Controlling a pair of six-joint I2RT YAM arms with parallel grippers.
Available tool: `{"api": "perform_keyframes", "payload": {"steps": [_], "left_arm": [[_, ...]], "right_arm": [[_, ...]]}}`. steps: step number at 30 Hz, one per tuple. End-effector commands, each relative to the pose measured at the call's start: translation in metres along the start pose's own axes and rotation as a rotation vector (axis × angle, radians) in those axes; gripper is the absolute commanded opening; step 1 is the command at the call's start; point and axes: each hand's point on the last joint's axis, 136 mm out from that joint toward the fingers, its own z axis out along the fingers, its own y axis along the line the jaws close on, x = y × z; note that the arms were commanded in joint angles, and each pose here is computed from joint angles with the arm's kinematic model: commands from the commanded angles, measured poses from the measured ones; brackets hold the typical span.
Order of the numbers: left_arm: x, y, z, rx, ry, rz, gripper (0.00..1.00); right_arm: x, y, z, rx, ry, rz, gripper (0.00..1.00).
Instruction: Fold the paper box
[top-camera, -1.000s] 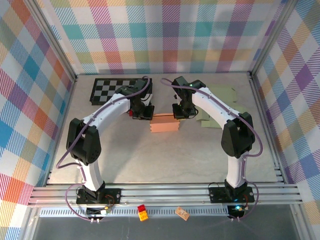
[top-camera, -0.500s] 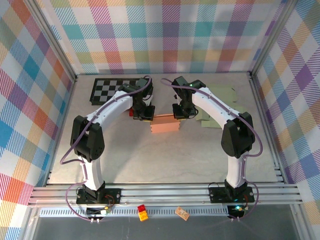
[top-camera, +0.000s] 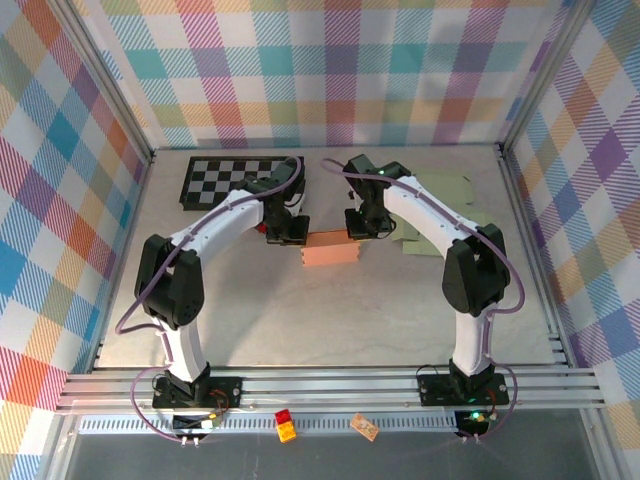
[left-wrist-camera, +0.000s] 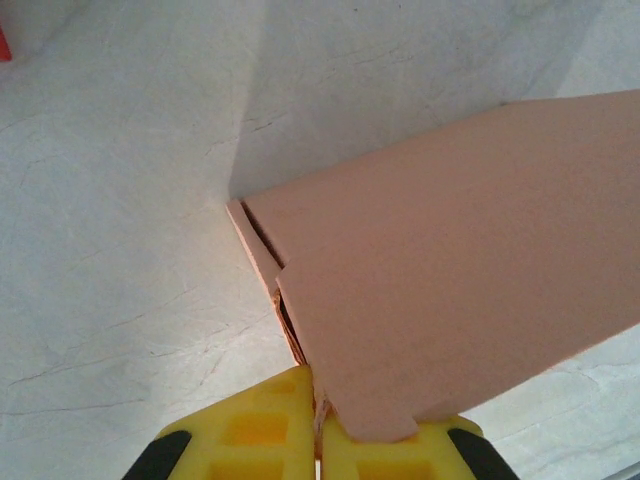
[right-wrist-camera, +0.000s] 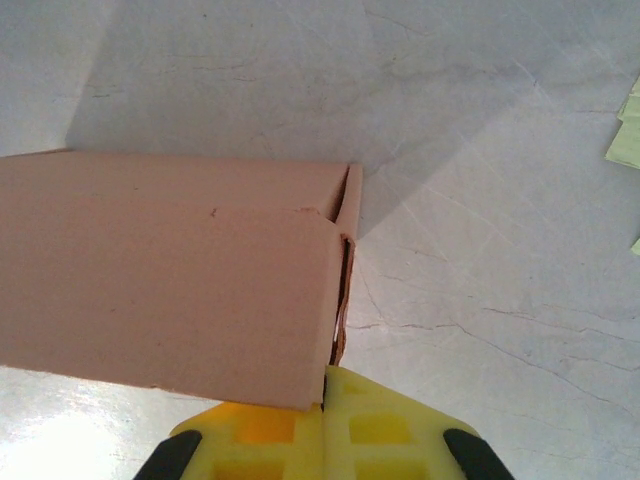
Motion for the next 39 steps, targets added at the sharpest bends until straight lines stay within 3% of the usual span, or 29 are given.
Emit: {"api": "perform_keyframes", "payload": {"steps": [1,4,13,21,28,39], "left_arm": [[0.014,0.001,0.006,-0.026,0.022,0.001,0.08],[0.017,0.004,0.009,-0.052,0.014,0.016,0.08],[0.019,0.012,0.012,-0.104,-0.008,0.025,0.08],[0.018,0.011,0.012,-0.111,-0.009,0.03,0.08],[0.018,0.011,0.012,-0.117,-0.005,0.034,0.09],[0.016,0.01,0.012,-0.117,-0.006,0.037,0.11]], "right_arm": [[0.008,0.003,0.002,0.003,0.013,-0.005,0.0],[0.009,0.003,-0.005,-0.003,-0.005,0.011,0.0],[0.024,0.013,-0.033,-0.128,-0.016,0.151,0.43],[0.01,0.023,-0.064,-0.419,-0.094,0.471,0.63],[-0.02,0.028,-0.064,-0.649,-0.073,0.811,0.7],[-0.004,0.016,-0.019,-0.61,0.121,0.987,0.72]]}}
